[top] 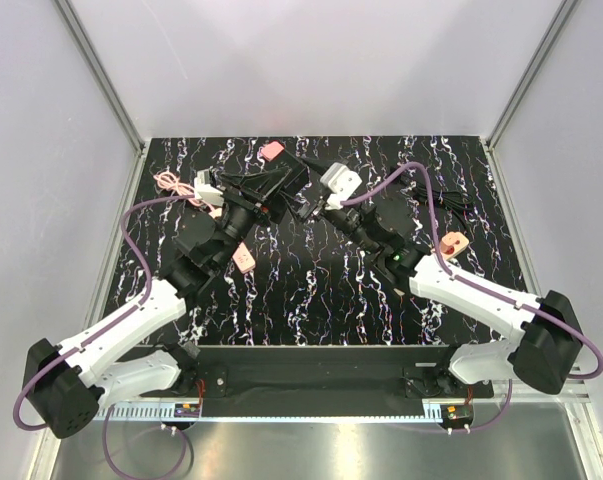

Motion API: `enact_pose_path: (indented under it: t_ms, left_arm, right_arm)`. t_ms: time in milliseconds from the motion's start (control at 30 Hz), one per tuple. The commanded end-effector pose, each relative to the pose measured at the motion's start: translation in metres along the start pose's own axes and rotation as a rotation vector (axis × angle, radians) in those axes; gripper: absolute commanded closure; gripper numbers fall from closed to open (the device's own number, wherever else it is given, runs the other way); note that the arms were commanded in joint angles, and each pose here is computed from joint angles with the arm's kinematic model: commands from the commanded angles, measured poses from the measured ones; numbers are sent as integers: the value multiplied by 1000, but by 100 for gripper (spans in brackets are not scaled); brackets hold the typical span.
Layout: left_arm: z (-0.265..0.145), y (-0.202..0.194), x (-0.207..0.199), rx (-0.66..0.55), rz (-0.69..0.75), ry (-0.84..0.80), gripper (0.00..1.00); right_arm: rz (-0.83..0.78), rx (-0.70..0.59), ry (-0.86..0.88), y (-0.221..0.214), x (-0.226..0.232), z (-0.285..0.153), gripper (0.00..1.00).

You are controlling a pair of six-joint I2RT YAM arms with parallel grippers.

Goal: Insert the plug

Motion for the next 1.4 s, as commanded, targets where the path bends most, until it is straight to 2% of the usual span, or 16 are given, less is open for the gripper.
enact_pose_path:
  t_ms: [0, 233, 400, 467, 500, 600, 700, 833, 900, 933, 967, 1000, 1033, 1100, 1233, 1367]
  left_arm:
    - [-7, -7, -22, 45, -34, -115, 100]
    - [-3, -14, -19, 84, -46, -99, 100]
    - [-4, -16, -21, 99, -16, -114, 95]
    - [-5, -15, -19, 100, 21, -123, 69]
    - [-6, -15, -17, 101, 40, -122, 35]
    - [-9, -11, -8, 87, 73, -98, 1]
    - [-15, -8, 2, 101, 100, -115, 1]
    - [-21, 3, 16, 141, 229, -44, 1]
    - [-22, 8, 29, 173, 366, 96, 1]
    - [-15, 8, 16, 178, 529, 106, 1]
    - [-19, 14, 30, 186, 608, 268, 1]
    - [-15, 10, 7, 200, 693, 258, 1]
    - [-9, 16, 14, 228, 843, 318, 1]
    - [-8, 21, 8, 252, 963, 411, 1]
    - [1, 39, 14, 251, 1209, 535, 1]
    - [4, 44, 18, 259, 1279, 571, 1]
  right_arm:
    - [-15, -82, -54, 21, -9, 9, 24]
    - [-2, -63, -25, 13, -3, 13, 21]
    - [-7, -54, -64, 12, -7, 10, 95]
    - [10, -40, -98, 14, -10, 3, 100]
    - [22, -1, -119, 10, -11, -2, 100]
    - [56, 90, -178, 12, -19, -14, 100]
    - [52, 295, -183, -7, -18, -37, 100]
    - [87, 441, -153, -17, -29, -75, 100]
    - [117, 602, -169, -27, -49, -100, 100]
    - [153, 646, -172, -25, -57, -109, 100]
    - [169, 712, -175, -27, -65, -117, 100]
    - [180, 851, -190, -29, -77, -132, 100]
    - [184, 927, -190, -32, -83, -139, 100]
    - [198, 1116, -115, -42, -86, -156, 100]
    - [207, 1316, 14, -60, -78, -170, 100]
    - [231, 1364, 171, -75, -75, -185, 100]
Point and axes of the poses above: each gripper's point midway between its finger pads, its own z axis out along the fingers, its own x axis along the line the jaws close on, y = z × x, the point moved 9 cm from there along -z, back along the fingers, and after that the axes turned 13 degrees about -z, right-handed, at the moved point
